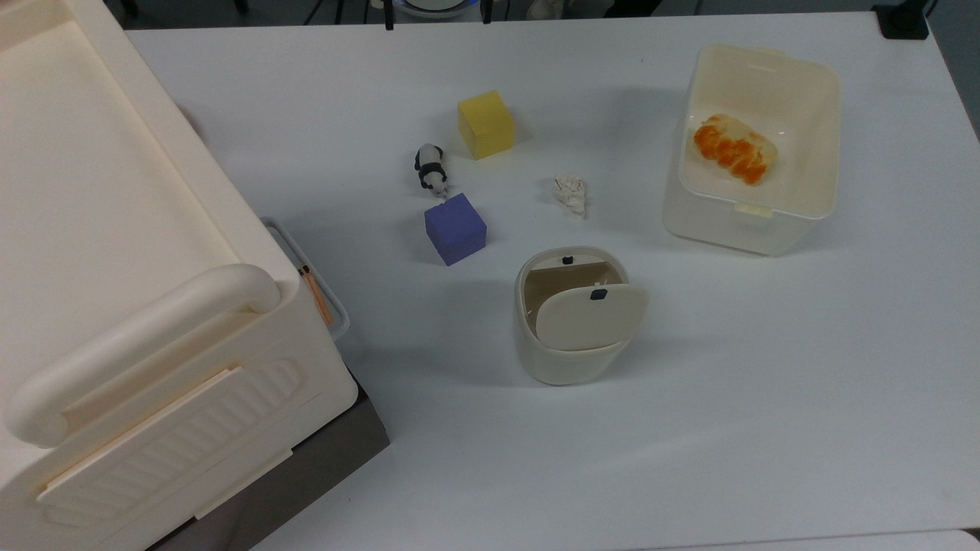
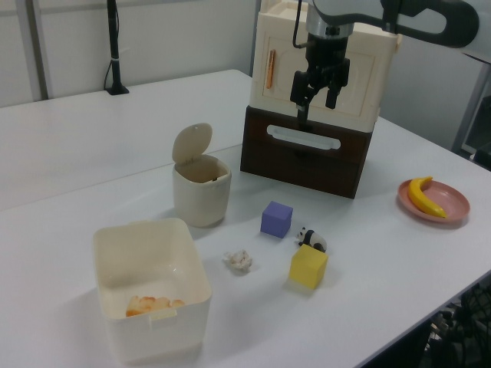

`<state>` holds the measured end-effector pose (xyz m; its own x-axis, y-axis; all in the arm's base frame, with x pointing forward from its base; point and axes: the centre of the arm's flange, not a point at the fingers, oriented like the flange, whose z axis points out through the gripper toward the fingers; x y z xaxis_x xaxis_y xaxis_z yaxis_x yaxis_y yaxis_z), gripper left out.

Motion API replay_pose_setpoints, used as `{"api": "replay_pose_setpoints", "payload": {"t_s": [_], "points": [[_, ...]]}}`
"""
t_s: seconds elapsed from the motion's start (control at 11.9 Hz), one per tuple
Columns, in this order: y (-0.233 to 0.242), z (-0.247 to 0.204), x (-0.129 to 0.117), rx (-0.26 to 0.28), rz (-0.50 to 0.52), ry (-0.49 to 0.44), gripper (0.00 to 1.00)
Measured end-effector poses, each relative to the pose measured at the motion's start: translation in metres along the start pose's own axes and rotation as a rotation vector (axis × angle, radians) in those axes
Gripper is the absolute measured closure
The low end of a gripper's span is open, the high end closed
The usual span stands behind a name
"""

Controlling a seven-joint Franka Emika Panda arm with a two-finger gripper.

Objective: Open the trash can

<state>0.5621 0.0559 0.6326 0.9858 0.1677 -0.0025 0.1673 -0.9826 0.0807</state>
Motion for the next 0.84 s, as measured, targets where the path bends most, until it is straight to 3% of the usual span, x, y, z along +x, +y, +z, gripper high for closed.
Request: {"api": "replay_pose_setpoints", "payload": {"t_s": [0.34,0.84], "points": [[0.025,0.003,0.002,-0.022,0.041,0.014,0.0],[0.024,0.009,0.008,-0.026,0.04,0.019,0.0]]}}
